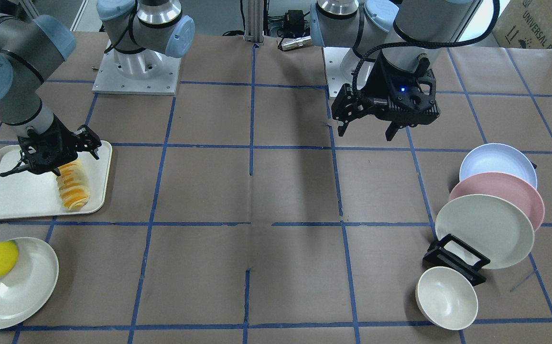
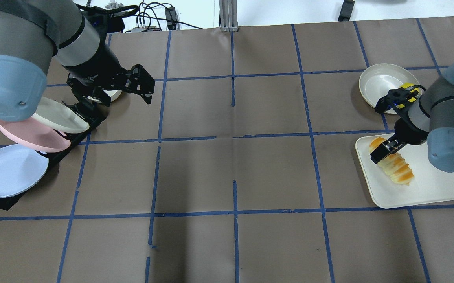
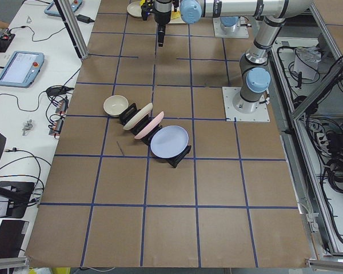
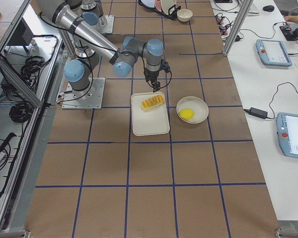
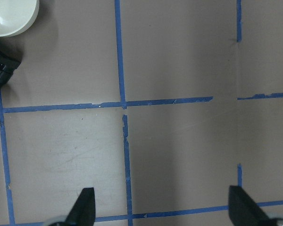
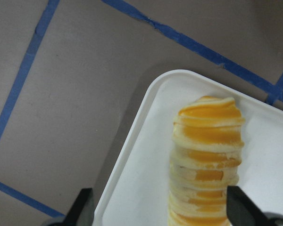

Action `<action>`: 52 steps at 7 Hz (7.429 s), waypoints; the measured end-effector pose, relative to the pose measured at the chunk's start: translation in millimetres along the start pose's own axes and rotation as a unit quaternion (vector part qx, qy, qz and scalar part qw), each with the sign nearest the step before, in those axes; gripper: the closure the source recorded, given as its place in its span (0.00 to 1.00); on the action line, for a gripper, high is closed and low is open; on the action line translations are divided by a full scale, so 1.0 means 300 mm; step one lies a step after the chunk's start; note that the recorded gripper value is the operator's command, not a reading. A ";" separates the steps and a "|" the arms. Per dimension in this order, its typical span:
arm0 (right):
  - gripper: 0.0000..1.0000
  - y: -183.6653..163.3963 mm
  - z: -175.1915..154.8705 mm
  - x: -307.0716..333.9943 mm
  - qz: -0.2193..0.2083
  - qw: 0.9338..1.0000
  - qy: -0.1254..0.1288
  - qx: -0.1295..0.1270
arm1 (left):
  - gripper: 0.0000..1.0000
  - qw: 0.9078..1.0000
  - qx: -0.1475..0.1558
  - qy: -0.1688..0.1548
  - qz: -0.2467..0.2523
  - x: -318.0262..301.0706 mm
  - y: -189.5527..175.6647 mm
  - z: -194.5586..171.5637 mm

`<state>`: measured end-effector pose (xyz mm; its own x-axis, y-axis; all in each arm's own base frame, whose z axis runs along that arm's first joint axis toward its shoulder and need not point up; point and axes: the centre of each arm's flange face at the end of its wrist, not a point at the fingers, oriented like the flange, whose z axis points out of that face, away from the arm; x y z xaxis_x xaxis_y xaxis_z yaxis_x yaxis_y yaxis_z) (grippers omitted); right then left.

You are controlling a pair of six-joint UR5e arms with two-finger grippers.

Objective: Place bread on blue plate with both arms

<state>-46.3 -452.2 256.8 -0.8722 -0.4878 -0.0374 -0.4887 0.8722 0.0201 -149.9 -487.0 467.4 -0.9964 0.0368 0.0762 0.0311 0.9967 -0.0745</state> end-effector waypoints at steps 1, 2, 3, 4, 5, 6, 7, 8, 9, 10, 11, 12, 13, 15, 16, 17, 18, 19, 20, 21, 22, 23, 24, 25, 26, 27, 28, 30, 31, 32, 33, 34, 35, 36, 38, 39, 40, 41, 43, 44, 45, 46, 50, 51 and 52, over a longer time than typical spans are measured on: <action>0.01 0.000 0.010 0.015 -0.004 1.000 0.002 0.002 | 0.00 1.000 -0.001 0.000 -0.001 -0.001 0.000 0.002; 0.01 -0.004 0.026 0.029 -0.010 1.000 0.004 0.004 | 0.00 1.000 -0.003 -0.001 0.000 -0.006 -0.002 0.009; 0.01 -0.010 0.047 0.046 -0.019 1.000 0.007 0.007 | 0.00 1.000 -0.004 -0.003 0.011 -0.016 -0.001 0.010; 0.01 -0.014 0.074 0.067 -0.023 1.000 0.007 0.008 | 0.00 1.000 -0.004 -0.006 0.028 -0.047 -0.005 0.007; 0.01 -0.016 0.096 0.085 -0.022 1.000 0.008 0.009 | 0.00 0.999 -0.006 -0.008 0.036 -0.111 -0.015 0.002; 0.01 -0.015 0.112 0.105 -0.019 1.000 0.010 0.010 | 0.00 0.999 -0.006 -0.007 0.037 -0.171 -0.023 -0.002; 0.01 -0.008 0.136 0.129 -0.013 1.000 0.008 0.011 | 0.00 0.999 -0.007 -0.006 0.038 -0.196 -0.025 -0.007; 0.01 0.004 0.172 0.161 -0.007 1.000 0.000 0.012 | 0.00 0.999 -0.008 -0.005 0.041 -0.208 -0.024 -0.010; 0.01 0.015 0.203 0.183 -0.005 1.000 -0.009 0.013 | 0.00 0.998 -0.011 -0.008 0.057 -0.232 -0.022 -0.011; 0.02 0.024 0.224 0.183 -0.005 1.000 -0.016 0.015 | 0.00 0.996 -0.020 -0.018 0.080 -0.286 -0.018 -0.012; 0.12 0.038 0.249 0.158 -0.005 1.000 -0.026 0.017 | 0.00 0.995 -0.036 -0.031 0.087 -0.369 -0.013 -0.010; 0.48 0.051 0.273 0.134 -0.005 0.999 -0.029 0.019 | 0.00 0.994 -0.048 -0.036 0.095 -0.447 -0.008 -0.009; 0.91 0.056 0.285 0.124 -0.005 0.999 -0.026 0.022 | 0.00 0.990 -0.054 -0.037 0.124 -0.534 -0.005 -0.010; 0.95 0.058 0.282 0.127 -0.002 1.000 -0.018 0.022 | 0.00 0.985 -0.062 -0.025 0.162 -0.869 0.025 -0.004; 0.95 0.057 0.274 0.131 -0.002 1.000 -0.015 0.021 | 0.00 0.983 -0.066 -0.013 0.169 -1.093 0.076 0.010; 0.93 0.054 0.238 0.136 -0.001 1.000 -0.009 0.023 | 0.00 0.979 -0.065 -0.005 0.193 -1.299 0.136 0.018; 0.93 0.051 0.160 0.141 0.008 1.000 0.006 0.027 | 0.00 0.975 -0.061 -0.002 0.213 -1.485 0.190 0.027; 0.92 0.039 0.043 0.155 0.028 0.998 0.034 0.033 | 0.00 0.974 -0.057 0.010 0.218 -1.636 0.219 0.074; 0.93 0.014 -0.075 0.171 0.042 0.996 0.064 0.044 | 0.00 0.974 -0.050 0.038 0.216 -1.745 0.204 0.178; 0.93 -0.019 -0.172 0.173 0.055 0.993 0.091 0.055 | 0.00 0.974 -0.045 0.065 0.214 -1.822 0.174 0.290; 0.93 -0.056 -0.241 0.143 0.074 0.989 0.108 0.063 | 0.00 0.973 -0.042 0.087 0.212 -1.876 0.143 0.389; 0.92 -0.092 -0.291 0.074 0.098 0.987 0.108 0.068 | 0.00 0.971 -0.038 0.108 0.209 -1.907 0.122 0.475; 0.92 -0.125 -0.347 -0.016 0.125 0.985 0.098 0.070 | 0.00 0.970 -0.032 0.127 0.205 -1.927 0.107 0.556; 0.92 -0.162 -0.416 -0.100 0.144 0.984 0.084 0.066 | 0.00 0.969 -0.023 0.144 0.201 -1.945 0.093 0.640; 0.93 -0.201 -0.497 -0.171 0.166 0.983 0.065 0.051 | 0.01 0.968 -0.019 0.154 0.199 -1.961 0.083 0.712; 0.93 -0.239 -0.576 -0.230 0.198 0.979 0.036 0.032 | 0.64 0.967 -0.018 0.158 0.200 -1.963 0.073 0.756; 0.94 -0.279 -0.634 -0.281 0.225 0.974 0.007 0.021 | 0.88 0.967 -0.020 0.160 0.199 -1.957 0.063 0.774; 0.94 -0.350 -0.684 -0.362 0.250 0.968 -0.020 0.001 | 0.99 0.969 -0.022 0.158 0.191 -1.953 0.055 0.776; 0.94 -0.367 -0.688 -0.379 0.262 0.965 -0.025 -0.004 | 0.99 0.969 -0.023 0.155 0.190 -1.955 0.052 0.768; 0.94 -0.375 -0.689 -0.385 0.269 0.963 -0.026 -0.006 | 0.99 0.970 -0.022 0.151 0.188 -1.958 0.047 0.756; 0.94 -0.378 -0.692 -0.388 0.272 0.962 -0.026 -0.006 | 0.99 0.971 -0.020 0.145 0.187 -1.960 0.033 0.737; 0.93 -0.379 -0.700 -0.389 0.272 0.962 -0.024 -0.005 | 0.99 0.972 -0.017 0.137 0.191 -1.952 0.013 0.700; 0.93 -0.381 -0.708 -0.390 0.272 0.962 -0.022 -0.003 | 0.99 0.972 -0.014 0.130 0.195 -1.930 0.002 0.626; 0.93 -0.383 -0.712 -0.393 0.271 0.962 -0.021 -0.002 | 0.99 0.972 -0.012 0.127 0.196 -1.890 0.010 0.511; 0.93 -0.386 -0.712 -0.394 0.270 0.963 -0.021 -0.002 | 0.99 0.980 -0.010 0.111 0.165 -1.755 0.076 0.187; 0.93 -0.385 -0.711 -0.394 0.270 0.963 -0.021 -0.002 | 0.99 0.985 -0.011 0.105 0.136 -1.663 0.122 0.040; 0.93 -0.385 -0.709 -0.394 0.270 0.963 -0.022 -0.003 | 0.99 0.989 -0.011 0.102 0.111 -1.563 0.151 -0.063; 0.93 -0.384 -0.705 -0.393 0.270 0.963 -0.022 -0.005 | 0.99 0.990 -0.010 0.102 0.096 -1.443 0.131 -0.112; 0.93 -0.383 -0.692 -0.393 0.269 0.963 -0.023 -0.009 | 0.99 0.991 -0.026 0.110 0.071 -1.105 -0.029 -0.087; 0.93 -0.383 -0.688 -0.393 0.267 0.963 -0.023 -0.010 | 0.99 0.991 -0.029 0.116 0.059 -0.925 -0.109 -0.039; 0.93 -0.382 -0.687 -0.392 0.266 0.964 -0.023 -0.011 | 0.99 0.991 -0.028 0.124 0.043 -0.759 -0.162 0.030; 0.93 -0.380 -0.685 -0.392 0.265 0.964 -0.023 -0.011 | 0.99 0.990 -0.021 0.137 0.017 -0.598 -0.188 0.112; 0.93 -0.402 -0.655 -0.386 0.265 0.964 -0.024 -0.012 | 0.99 0.986 0.048 0.143 -0.071 -0.061 -0.112 0.430; 0.93 -0.437 -0.624 -0.377 0.263 0.964 -0.021 -0.004 | 0.99 0.983 0.059 0.150 -0.087 0.028 -0.089 0.489; 0.93 -0.477 -0.577 -0.378 0.262 0.965 -0.019 0.002 | 0.96 0.980 0.066 0.158 -0.098 0.115 -0.071 0.536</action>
<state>118.6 -527.8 431.1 -0.9980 0.0221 -0.0599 0.0197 0.9989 0.0418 -197.6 -518.6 311.6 -0.9073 -0.1140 0.4047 -0.1906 0.9695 -0.1542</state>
